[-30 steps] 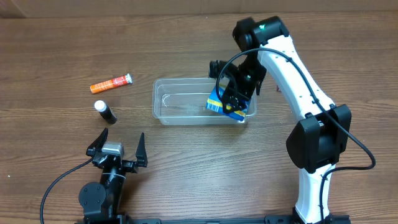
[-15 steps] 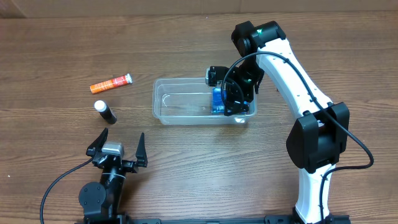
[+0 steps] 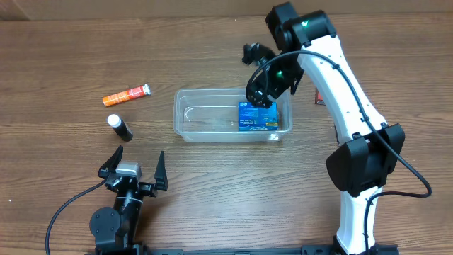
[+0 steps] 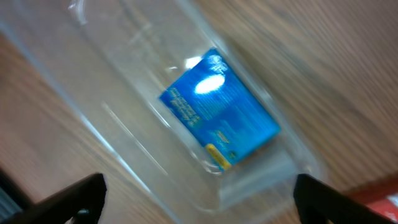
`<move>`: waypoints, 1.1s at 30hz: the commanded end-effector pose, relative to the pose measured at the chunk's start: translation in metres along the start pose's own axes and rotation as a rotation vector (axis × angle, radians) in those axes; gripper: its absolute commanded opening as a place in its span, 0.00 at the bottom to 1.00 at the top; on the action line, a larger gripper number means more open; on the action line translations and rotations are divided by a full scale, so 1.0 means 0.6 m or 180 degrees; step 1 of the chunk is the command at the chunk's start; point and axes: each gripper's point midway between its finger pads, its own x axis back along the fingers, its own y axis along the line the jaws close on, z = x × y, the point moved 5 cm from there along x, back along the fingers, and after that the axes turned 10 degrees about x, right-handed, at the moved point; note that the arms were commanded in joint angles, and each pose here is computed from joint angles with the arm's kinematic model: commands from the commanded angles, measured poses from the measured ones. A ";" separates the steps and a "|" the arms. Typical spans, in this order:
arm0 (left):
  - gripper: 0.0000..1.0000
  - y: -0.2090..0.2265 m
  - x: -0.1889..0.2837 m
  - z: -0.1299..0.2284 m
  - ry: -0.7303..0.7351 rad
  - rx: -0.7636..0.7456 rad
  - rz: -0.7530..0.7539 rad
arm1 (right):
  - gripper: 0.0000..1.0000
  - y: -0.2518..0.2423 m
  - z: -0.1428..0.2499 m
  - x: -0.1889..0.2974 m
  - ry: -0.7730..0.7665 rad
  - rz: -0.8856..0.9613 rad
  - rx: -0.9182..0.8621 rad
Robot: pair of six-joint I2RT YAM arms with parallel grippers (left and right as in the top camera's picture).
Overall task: Pack container
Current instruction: 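Carry the blue box into the clear container and release it, then move the right gripper to the white box and grasp it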
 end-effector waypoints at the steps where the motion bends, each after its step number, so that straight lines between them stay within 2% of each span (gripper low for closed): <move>1: 1.00 0.001 0.001 -0.001 -0.0021 -0.0030 -0.0001 | 1.00 -0.085 0.039 0.063 -0.0173 0.0522 -0.1324; 4: 1.00 0.001 0.001 -0.001 -0.0021 -0.0030 -0.0001 | 1.00 -0.167 0.113 0.094 -0.0426 0.0476 -0.2540; 6: 1.00 0.001 0.001 -0.001 -0.0021 -0.0030 -0.0001 | 1.00 -0.196 0.158 0.114 -0.0661 0.0115 -0.2961; 7: 1.00 0.001 0.001 -0.001 -0.0021 -0.0030 -0.0001 | 1.00 -0.207 0.181 0.119 -0.0651 0.0112 -0.3084; 8: 1.00 0.001 0.001 -0.001 -0.0021 -0.0030 -0.0001 | 1.00 -0.214 0.206 0.124 -0.0612 0.0105 -0.3220; 11: 1.00 0.001 0.001 -0.001 -0.0021 -0.0030 -0.0001 | 1.00 -0.241 0.315 0.137 -0.0250 0.0423 -0.4591; 13: 1.00 0.001 0.001 -0.001 -0.0021 -0.0030 -0.0003 | 1.00 -0.248 0.352 0.126 -0.0104 0.0506 -0.5085; 15: 1.00 0.001 0.001 -0.001 -0.0021 -0.0030 -0.0001 | 1.00 -0.250 0.393 0.094 0.0242 0.0797 -0.5722; 21: 1.00 0.001 0.001 -0.001 -0.0021 -0.0030 -0.0001 | 1.00 -0.238 0.423 -0.004 0.0598 0.0724 -0.6416; 27: 1.00 0.001 0.001 -0.001 -0.0021 -0.0030 -0.0001 | 1.00 -0.215 0.445 -0.099 0.0793 0.0498 -0.6497; 33: 1.00 0.001 0.001 -0.001 -0.0021 -0.0030 -0.0001 | 1.00 -0.209 0.450 -0.152 0.0685 0.0347 -0.6547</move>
